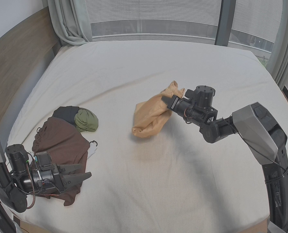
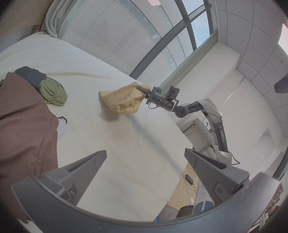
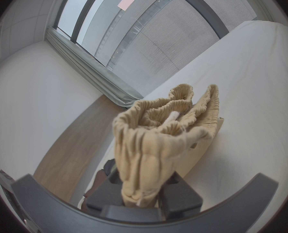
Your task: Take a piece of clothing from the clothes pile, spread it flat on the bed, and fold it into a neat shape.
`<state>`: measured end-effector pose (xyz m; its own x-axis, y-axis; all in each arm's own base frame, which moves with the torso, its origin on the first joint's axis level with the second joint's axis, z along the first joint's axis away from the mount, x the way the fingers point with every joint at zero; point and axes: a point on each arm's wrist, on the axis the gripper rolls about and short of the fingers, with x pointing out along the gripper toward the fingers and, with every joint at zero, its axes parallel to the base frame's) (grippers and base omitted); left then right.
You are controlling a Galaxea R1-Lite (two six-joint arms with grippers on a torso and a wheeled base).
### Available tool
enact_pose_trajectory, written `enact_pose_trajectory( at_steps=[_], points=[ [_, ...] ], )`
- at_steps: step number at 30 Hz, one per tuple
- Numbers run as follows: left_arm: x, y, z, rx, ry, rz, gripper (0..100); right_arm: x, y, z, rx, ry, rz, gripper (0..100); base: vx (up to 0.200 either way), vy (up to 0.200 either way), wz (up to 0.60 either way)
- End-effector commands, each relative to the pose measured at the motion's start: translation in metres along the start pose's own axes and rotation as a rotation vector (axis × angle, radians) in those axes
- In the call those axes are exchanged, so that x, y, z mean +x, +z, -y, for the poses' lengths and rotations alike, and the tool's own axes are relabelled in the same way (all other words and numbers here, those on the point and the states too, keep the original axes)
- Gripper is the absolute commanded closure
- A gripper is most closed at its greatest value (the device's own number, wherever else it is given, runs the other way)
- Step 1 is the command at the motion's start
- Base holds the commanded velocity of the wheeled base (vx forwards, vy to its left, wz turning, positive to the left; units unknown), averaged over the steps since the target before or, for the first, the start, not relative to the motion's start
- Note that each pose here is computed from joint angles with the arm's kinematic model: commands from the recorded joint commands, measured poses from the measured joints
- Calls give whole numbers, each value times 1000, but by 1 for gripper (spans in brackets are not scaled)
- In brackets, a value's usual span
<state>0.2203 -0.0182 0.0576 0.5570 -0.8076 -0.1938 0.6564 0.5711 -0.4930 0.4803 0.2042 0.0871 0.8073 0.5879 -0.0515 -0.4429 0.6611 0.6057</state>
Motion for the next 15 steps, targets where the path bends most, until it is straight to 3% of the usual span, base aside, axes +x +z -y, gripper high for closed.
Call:
enact_pose_trajectory(
  at_steps=[1, 6, 15],
  points=[
    [0, 0, 0, -1, 0, -1, 0, -3, -43, 41, 11, -93, -97, 100, 0, 0, 0],
    [0, 0, 0, 1, -1, 1, 0, -22, -61, 48, 23, -136, -149, 100, 0, 0, 0],
    [0, 1, 1, 5, -1, 4, 0, -39, -83, 66, 1, -175, -142, 100, 0, 0, 0]
  ],
)
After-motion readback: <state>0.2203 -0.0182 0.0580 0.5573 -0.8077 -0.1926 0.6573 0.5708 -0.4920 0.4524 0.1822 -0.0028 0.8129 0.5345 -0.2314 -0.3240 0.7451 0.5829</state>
